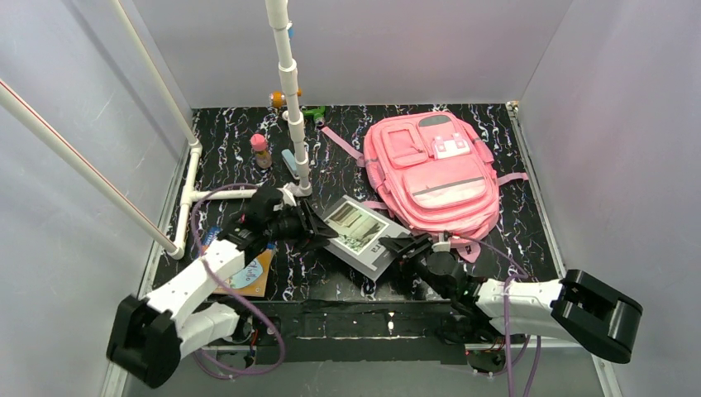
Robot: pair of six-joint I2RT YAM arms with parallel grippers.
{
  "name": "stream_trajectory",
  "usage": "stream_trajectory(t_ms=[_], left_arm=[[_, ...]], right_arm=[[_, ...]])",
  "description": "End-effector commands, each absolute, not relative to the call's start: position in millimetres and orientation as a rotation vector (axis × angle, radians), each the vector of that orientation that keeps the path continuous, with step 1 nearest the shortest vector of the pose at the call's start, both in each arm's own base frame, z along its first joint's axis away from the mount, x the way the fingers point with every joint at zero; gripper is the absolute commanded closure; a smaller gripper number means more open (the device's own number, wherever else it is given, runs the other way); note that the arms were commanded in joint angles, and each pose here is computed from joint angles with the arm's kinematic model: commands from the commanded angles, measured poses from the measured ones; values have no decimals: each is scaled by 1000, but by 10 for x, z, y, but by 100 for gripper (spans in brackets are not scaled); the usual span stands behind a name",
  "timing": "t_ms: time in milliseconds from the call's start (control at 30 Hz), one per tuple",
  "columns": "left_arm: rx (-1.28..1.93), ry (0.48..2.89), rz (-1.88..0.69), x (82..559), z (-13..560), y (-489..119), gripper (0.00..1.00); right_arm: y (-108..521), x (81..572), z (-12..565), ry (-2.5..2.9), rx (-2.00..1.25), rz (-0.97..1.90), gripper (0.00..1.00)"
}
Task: Pack the student bag
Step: Pick up the book from the center of the board, then place the book in the student bag.
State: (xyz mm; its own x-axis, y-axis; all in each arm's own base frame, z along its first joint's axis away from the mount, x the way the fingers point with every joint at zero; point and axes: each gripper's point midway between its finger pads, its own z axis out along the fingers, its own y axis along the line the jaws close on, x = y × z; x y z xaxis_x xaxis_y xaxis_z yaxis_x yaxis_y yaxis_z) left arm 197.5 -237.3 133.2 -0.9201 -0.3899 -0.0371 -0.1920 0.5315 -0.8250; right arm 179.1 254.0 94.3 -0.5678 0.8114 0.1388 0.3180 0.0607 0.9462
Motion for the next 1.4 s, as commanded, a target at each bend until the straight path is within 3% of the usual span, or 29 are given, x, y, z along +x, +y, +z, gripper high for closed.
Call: stream_trajectory(t_ms=[0,167,367,467,600,767,933,1067,1200,1367], left_arm=[[-107,2280,-1188,2037,2052,-2179,53],[112,2037,-1181,2110,2684,-2199,46],[392,1993,-1156,2145,2762,-2652,42],[625,1955,-1014,2117,2614,-3027,40],[938,1761,-790,2097,2348,-3515,35],[1307,1499,-495,2188,1949,-4156,31],[1452,1440,-417,2336,1470,-4619,33],[1493,1386,-302,2522,1182,-4772,41],[1481,1381,-199,2687,1083,-4787,58],[1441,1385,-157,2739,1134,-4794,64]], right_arm=[[2827,1768,1477,1916,708,1527,78],[2623,2003,1982,1928,352,1068,99],[1747,2360,2758,1862,118,292,99],[1180,2415,3138,1793,182,-67,99],[573,2300,3686,1647,300,-326,99],[99,2085,4085,1543,403,-395,99],[-161,1911,4256,1500,525,-153,99],[-299,1816,4332,1469,575,-38,99],[-366,1761,4365,1474,574,0,99],[-461,1703,4325,1466,595,23,99]])
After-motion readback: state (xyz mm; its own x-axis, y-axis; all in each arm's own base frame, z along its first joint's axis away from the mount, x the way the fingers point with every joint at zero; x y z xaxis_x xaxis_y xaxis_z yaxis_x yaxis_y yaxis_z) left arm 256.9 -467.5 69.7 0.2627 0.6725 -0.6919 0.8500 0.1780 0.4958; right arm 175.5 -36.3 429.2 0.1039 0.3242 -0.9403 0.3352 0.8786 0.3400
